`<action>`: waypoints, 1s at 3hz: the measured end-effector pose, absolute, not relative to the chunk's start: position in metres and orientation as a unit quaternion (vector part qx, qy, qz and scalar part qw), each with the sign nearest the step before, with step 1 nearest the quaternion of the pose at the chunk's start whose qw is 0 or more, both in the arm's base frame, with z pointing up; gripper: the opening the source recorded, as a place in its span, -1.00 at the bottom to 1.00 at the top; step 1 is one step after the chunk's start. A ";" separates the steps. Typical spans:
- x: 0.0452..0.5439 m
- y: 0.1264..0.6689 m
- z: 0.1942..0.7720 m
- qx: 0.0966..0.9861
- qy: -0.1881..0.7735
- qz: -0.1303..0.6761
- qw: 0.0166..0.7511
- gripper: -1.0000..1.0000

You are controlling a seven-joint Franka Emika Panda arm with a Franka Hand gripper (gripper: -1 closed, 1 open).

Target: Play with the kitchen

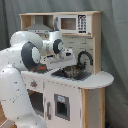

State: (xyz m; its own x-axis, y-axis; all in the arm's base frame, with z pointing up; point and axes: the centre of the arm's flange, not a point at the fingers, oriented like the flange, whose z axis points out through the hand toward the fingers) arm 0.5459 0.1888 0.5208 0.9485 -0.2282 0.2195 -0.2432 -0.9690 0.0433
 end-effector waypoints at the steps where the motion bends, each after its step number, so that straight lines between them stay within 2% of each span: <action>1: 0.544 0.217 0.560 0.986 -0.100 0.133 0.022 -1.00; 2: 0.524 0.284 0.587 0.985 -0.051 0.162 0.005 -1.00; 3: 0.502 0.342 0.590 0.983 -0.002 0.183 -0.007 -1.00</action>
